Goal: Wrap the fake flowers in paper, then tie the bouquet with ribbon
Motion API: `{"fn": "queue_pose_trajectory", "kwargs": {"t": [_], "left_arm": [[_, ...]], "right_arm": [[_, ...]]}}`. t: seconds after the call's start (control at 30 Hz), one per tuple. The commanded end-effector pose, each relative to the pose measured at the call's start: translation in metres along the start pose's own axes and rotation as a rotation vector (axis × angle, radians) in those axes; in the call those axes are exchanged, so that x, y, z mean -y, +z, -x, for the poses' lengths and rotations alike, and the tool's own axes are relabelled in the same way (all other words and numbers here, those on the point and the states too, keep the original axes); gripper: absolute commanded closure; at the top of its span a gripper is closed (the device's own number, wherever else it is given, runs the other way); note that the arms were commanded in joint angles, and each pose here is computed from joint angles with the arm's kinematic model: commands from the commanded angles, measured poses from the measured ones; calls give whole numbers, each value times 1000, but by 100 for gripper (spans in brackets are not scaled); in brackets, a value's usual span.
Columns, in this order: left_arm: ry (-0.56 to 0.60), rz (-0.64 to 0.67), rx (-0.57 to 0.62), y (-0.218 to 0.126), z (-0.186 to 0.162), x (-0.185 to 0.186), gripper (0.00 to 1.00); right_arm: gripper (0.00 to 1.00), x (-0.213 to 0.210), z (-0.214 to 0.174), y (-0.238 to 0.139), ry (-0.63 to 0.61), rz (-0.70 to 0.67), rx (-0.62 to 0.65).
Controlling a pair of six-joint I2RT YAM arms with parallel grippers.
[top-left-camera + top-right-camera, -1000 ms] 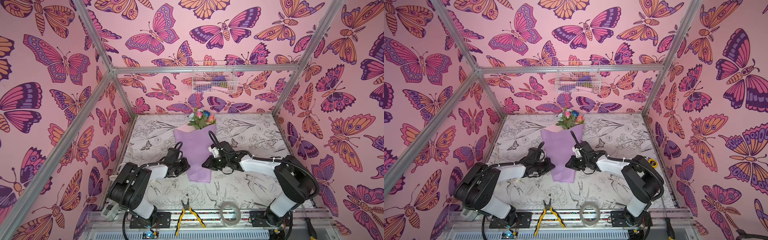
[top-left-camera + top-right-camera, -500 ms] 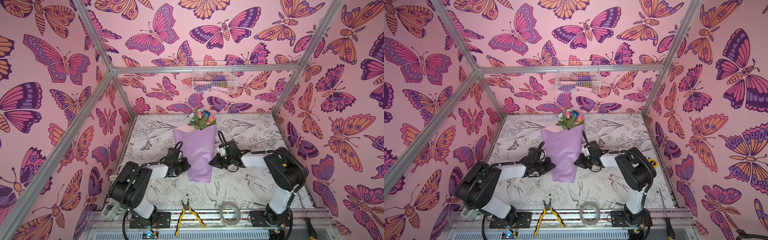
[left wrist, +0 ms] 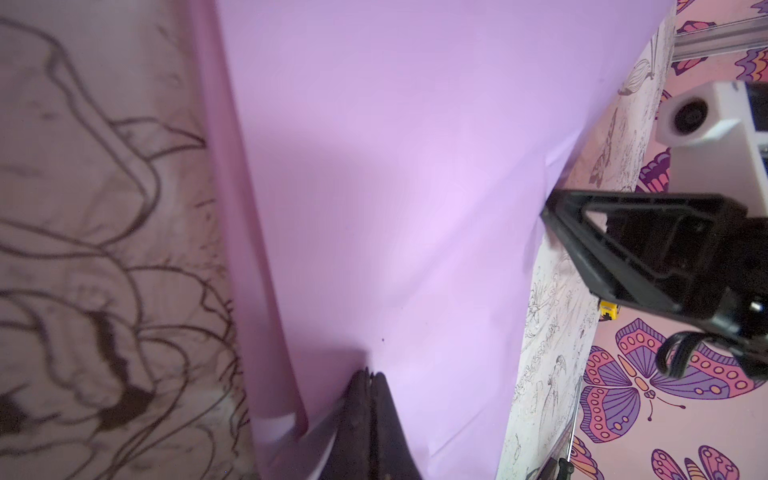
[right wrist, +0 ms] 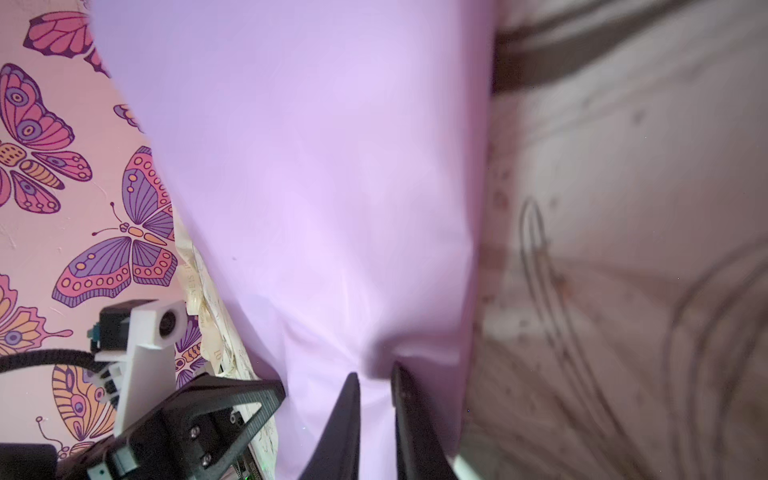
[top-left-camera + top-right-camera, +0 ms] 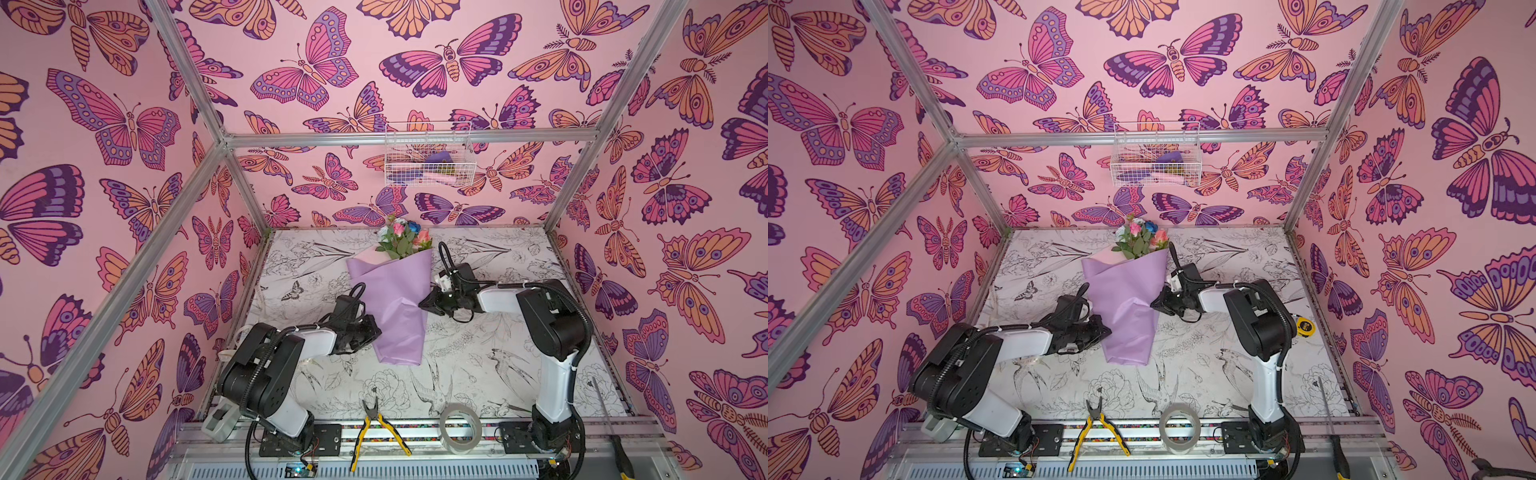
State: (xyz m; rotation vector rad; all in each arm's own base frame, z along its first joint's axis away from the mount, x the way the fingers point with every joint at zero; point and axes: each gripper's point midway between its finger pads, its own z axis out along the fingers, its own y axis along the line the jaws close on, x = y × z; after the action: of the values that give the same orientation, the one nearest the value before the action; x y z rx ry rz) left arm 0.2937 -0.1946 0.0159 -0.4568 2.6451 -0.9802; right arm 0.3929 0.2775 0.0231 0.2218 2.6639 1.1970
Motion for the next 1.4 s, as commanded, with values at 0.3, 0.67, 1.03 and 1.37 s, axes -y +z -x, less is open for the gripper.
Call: {"fn": "queue_pose_trajectory", "kwargs": {"t": [0.3, 0.67, 1.03, 1.37], "left_arm": [[-54, 127, -75, 4, -26, -43, 100], [-60, 120, -74, 4, -25, -41, 100], [-55, 106, -65, 2, -22, -36, 100], [-2, -13, -21, -9, 2, 11, 89]], "right_arm": [[81, 40, 85, 12, 48, -145, 120], [80, 58, 159, 22, 150, -128, 216], [77, 49, 214, 12, 193, -8, 286], [56, 1, 210, -50, 30, -42, 297]]}}
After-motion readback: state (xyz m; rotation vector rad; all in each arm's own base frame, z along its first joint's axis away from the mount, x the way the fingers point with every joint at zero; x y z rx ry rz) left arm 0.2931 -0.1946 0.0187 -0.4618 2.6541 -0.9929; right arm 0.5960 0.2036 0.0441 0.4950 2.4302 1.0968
